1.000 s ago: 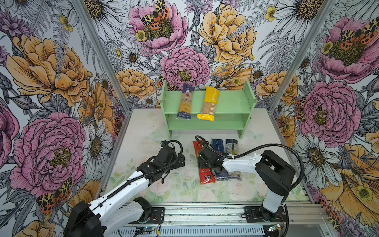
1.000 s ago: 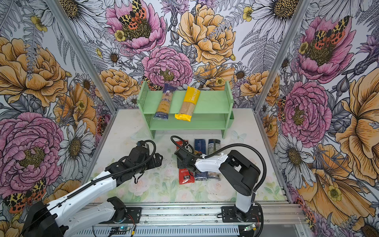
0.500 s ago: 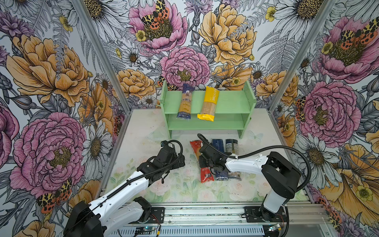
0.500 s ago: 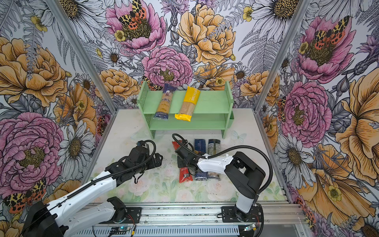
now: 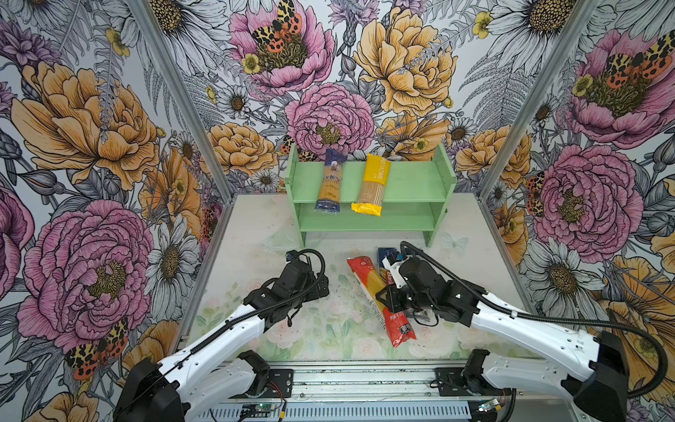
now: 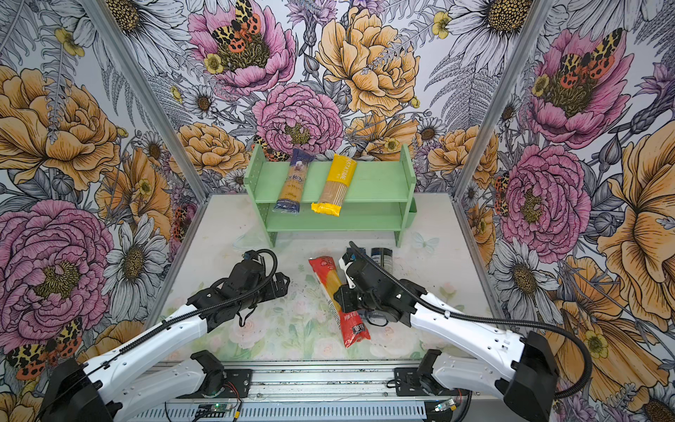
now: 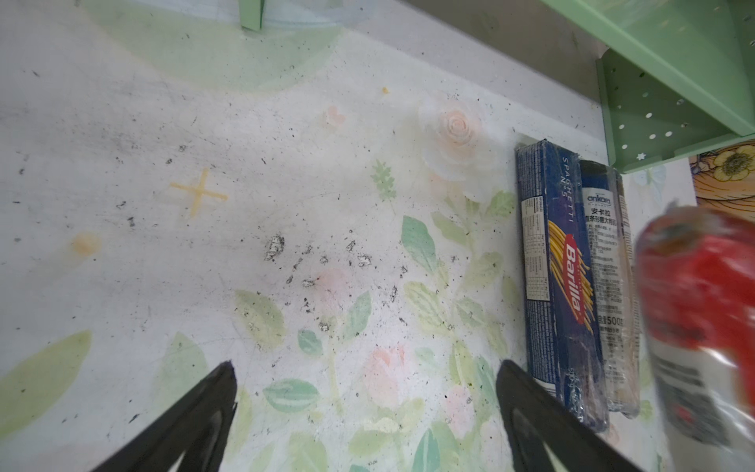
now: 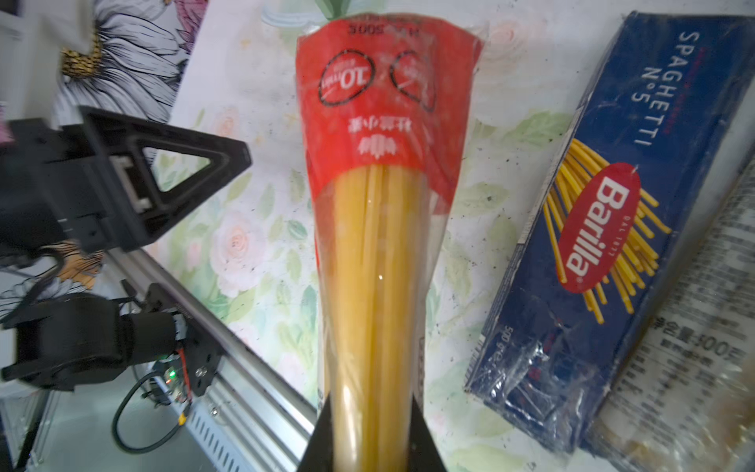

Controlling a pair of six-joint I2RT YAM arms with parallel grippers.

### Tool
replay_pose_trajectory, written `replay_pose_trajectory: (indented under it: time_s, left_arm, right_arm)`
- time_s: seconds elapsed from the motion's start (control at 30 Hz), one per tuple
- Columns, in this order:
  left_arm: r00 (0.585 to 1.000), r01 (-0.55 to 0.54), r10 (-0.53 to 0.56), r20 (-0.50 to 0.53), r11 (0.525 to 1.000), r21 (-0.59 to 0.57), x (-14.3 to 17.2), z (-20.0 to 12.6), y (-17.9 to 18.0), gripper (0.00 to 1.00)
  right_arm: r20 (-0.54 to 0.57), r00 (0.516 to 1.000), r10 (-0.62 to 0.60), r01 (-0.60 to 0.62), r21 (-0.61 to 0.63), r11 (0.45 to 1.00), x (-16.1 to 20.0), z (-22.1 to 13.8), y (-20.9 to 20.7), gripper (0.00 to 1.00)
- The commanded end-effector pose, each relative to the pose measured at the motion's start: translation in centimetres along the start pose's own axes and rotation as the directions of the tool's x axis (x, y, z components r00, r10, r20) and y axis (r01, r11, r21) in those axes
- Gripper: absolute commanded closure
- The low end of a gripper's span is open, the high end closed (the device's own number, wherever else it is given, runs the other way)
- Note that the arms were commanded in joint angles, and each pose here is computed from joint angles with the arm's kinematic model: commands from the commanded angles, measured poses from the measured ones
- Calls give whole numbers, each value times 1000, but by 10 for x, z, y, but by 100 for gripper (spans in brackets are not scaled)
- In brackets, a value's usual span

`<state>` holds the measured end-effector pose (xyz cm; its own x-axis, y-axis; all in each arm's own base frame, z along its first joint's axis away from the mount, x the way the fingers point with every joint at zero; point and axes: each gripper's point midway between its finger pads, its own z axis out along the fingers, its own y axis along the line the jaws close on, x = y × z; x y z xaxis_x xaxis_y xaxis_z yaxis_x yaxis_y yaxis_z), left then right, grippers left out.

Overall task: Arrange pasta packages on shelves
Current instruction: Pick up the pasta bag from the center of the table, then place the pasta bag on the shelf.

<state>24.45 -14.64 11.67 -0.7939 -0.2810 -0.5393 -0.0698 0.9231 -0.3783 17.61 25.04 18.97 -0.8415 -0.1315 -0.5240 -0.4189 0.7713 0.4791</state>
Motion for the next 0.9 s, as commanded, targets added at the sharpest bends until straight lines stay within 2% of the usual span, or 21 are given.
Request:
replay_pose_trajectory:
  time_s: [0.0,0.1,0.2,0.3,0.47,0.6,0.73,0.87]
  left_arm:
    - [1000,18,-18,11,999,32,-8,-4,-9,1]
    - [1000,18,-18,12,999,33,-9,-4,-9,1]
    - [1000,15,-15,8,999,29,-8,-3,-9,1]
    - [1000,13,-13,8,1000,28,-8,-3,-9,1]
    - [1000,10,-11,16,999,30,-12,-5,-11,1]
    - [1000,3,-4,23,1000,31,-14,-6,-11,1]
    - [1000,6,-7,27,999,35,-15,-6,-12,1]
    - [1000,6,-7,31,999,43,-17,-8,-14,1]
  right_arm:
    - [109,993,-46,63,-158,985,-21,-62,42,100]
    - [204,976,-69,112,-211,971,-35,-100,57,100]
    - [276,955,-106,168,-212,963,-52,-127,69,100]
    - [341,929,-145,201,-135,970,-76,-150,72,100]
    - [498,840,-215,212,65,975,-136,-200,70,100]
    - [579,774,-256,139,239,961,-191,-231,55,100]
    - [613,739,-281,37,379,925,-240,-242,30,100]
    - [632,721,-283,-43,449,892,-282,-248,9,100]
